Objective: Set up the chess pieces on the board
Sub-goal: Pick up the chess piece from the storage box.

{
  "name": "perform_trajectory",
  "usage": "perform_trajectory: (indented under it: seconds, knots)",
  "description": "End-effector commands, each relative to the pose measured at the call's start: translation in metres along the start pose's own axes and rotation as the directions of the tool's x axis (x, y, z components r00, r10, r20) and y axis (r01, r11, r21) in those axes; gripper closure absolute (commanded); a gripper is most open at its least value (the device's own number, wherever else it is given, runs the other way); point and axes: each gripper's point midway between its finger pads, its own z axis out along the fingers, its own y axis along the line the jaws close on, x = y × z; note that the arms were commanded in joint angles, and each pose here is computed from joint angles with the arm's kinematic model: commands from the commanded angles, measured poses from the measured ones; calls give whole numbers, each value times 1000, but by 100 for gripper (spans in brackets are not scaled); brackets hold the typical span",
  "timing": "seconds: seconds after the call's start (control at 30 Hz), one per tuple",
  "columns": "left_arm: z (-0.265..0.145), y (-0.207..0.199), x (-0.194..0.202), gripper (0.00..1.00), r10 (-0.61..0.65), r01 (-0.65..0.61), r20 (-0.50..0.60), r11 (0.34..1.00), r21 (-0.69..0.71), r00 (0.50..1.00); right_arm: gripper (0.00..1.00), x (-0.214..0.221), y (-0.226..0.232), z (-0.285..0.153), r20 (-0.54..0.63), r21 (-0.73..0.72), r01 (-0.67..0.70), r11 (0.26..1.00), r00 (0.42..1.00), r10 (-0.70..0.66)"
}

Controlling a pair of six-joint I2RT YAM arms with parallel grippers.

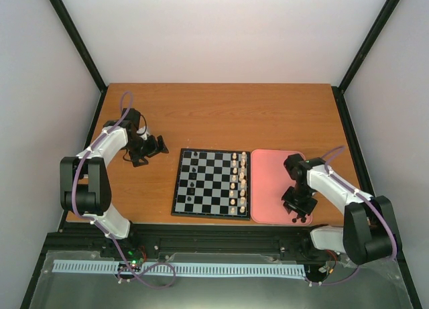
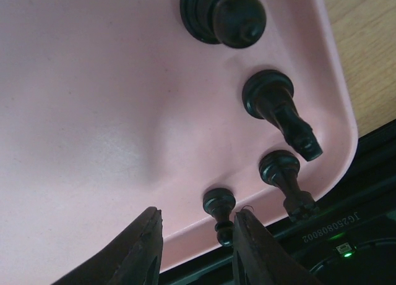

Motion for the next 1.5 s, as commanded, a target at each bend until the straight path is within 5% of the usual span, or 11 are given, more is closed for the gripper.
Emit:
perform_trajectory:
  seconds: [0.0, 0.57, 1.0, 1.2, 1.47]
  knots:
    - [-6, -6, -7, 0, 4, -4, 30, 1000, 13, 1000, 67, -2, 7, -3, -3, -29, -47, 998, 999, 47]
    - [-5, -6, -6, 0, 0, -1, 25, 1000, 15, 1000, 71, 0, 23, -2, -20, -133, -85, 988, 996, 83]
    - [-7, -6, -6, 0, 4, -4, 29, 1000, 15, 1000, 78, 2, 12, -4, -22, -73, -66, 995, 998, 64]
    - [-6, -6, -6, 0, 3, -3, 30, 1000, 17, 1000, 65, 7, 2, -6, -27, -41, -72, 997, 997, 71]
    - [-5, -5, -5, 0, 2, -3, 28, 1000, 17, 1000, 66, 12, 2, -2, -55, -43, -74, 996, 996, 71]
